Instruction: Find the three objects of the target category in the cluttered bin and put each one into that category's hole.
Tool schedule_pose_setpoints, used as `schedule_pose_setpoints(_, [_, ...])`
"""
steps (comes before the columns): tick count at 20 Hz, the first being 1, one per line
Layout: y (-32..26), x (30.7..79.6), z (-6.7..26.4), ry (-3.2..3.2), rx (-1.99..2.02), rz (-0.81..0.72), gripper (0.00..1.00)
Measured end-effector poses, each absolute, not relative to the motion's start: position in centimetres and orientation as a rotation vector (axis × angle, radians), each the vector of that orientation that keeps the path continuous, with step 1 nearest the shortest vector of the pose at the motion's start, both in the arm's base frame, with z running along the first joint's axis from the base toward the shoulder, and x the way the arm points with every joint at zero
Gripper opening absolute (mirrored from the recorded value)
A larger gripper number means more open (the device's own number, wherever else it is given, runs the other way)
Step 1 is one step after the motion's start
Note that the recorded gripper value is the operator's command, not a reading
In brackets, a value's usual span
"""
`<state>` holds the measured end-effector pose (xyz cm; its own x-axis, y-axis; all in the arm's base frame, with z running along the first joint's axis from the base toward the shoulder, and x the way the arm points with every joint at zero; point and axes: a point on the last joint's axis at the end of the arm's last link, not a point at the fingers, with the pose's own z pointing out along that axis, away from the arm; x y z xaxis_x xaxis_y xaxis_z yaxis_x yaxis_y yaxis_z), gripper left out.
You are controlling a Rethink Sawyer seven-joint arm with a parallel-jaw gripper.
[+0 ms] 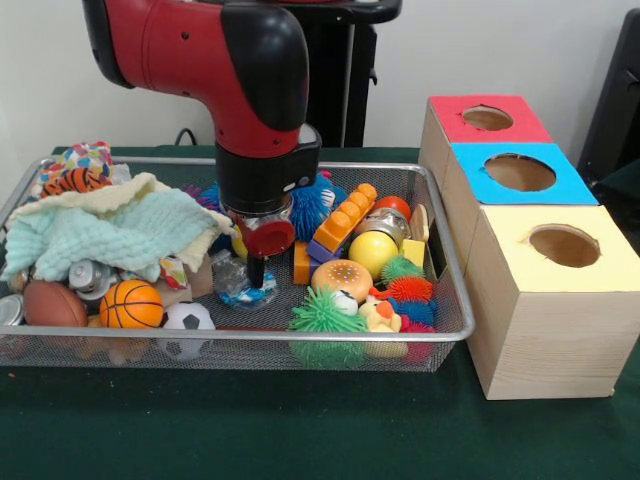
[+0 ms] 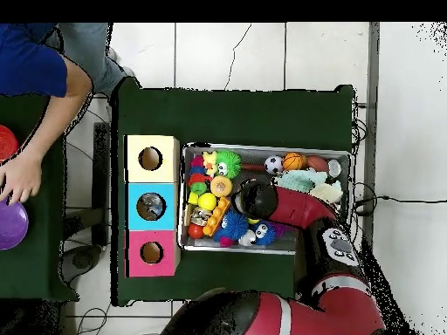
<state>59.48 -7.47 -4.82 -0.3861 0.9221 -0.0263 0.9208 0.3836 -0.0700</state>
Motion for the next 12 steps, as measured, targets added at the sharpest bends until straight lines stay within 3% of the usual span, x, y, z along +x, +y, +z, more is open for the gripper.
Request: schedule_pose_setpoints(12, [-7.94, 59.41, -4.85, -2.590, -1.742, 0.113, 0.00])
